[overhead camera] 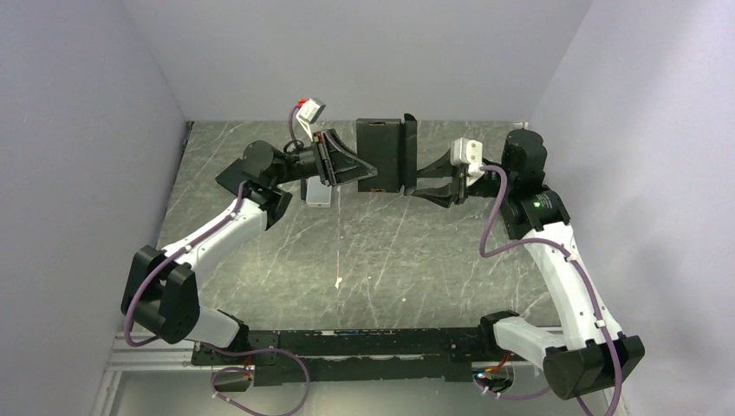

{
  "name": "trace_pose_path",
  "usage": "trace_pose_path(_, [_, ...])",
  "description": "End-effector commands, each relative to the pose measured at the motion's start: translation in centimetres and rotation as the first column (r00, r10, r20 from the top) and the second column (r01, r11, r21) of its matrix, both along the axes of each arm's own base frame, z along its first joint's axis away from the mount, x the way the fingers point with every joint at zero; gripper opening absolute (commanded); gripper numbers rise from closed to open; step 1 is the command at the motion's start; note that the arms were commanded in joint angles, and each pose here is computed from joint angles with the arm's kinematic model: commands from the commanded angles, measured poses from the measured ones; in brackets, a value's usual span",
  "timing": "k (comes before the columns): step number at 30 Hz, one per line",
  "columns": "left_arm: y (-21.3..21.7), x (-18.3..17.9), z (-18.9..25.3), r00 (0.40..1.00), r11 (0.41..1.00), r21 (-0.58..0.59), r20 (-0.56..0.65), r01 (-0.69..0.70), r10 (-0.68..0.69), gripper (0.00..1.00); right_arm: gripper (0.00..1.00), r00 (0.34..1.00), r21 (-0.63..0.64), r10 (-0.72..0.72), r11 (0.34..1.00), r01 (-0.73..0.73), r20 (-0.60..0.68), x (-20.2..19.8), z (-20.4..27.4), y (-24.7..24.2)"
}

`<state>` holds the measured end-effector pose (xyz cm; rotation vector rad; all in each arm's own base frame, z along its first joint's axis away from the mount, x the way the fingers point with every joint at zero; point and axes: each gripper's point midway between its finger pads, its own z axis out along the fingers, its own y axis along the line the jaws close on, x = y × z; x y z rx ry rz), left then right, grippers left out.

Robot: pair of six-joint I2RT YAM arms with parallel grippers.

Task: Fold the paper box
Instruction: Pick up the paper box from the center of the board, then close the paper box at the center of the board.

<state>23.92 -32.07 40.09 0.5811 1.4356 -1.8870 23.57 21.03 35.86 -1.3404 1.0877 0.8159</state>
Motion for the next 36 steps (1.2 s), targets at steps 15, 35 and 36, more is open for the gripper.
trace_pose_path(15, [-0.1,-0.1,1.7,0.998,0.997,-0.072,0.054,-0.006,0.01,0.0,0.28,1.0,0.081,0.013,0.997,-0.011,-0.027,-1.1,3.0,0.5])
trace_pose_path(35, [-0.3,2.1,0.7,0.992,0.99,-0.054,-0.005,-0.127,0.127,0.0,0.23,0.998,0.117,-0.028,0.993,0.035,-0.062,-0.7,3.5,0.7])
trace_pose_path(36, [-0.3,2.2,0.6,0.992,0.991,-0.052,-0.008,-0.127,0.127,0.0,0.22,0.997,0.117,-0.03,0.992,0.038,-0.065,-0.6,3.5,0.7])
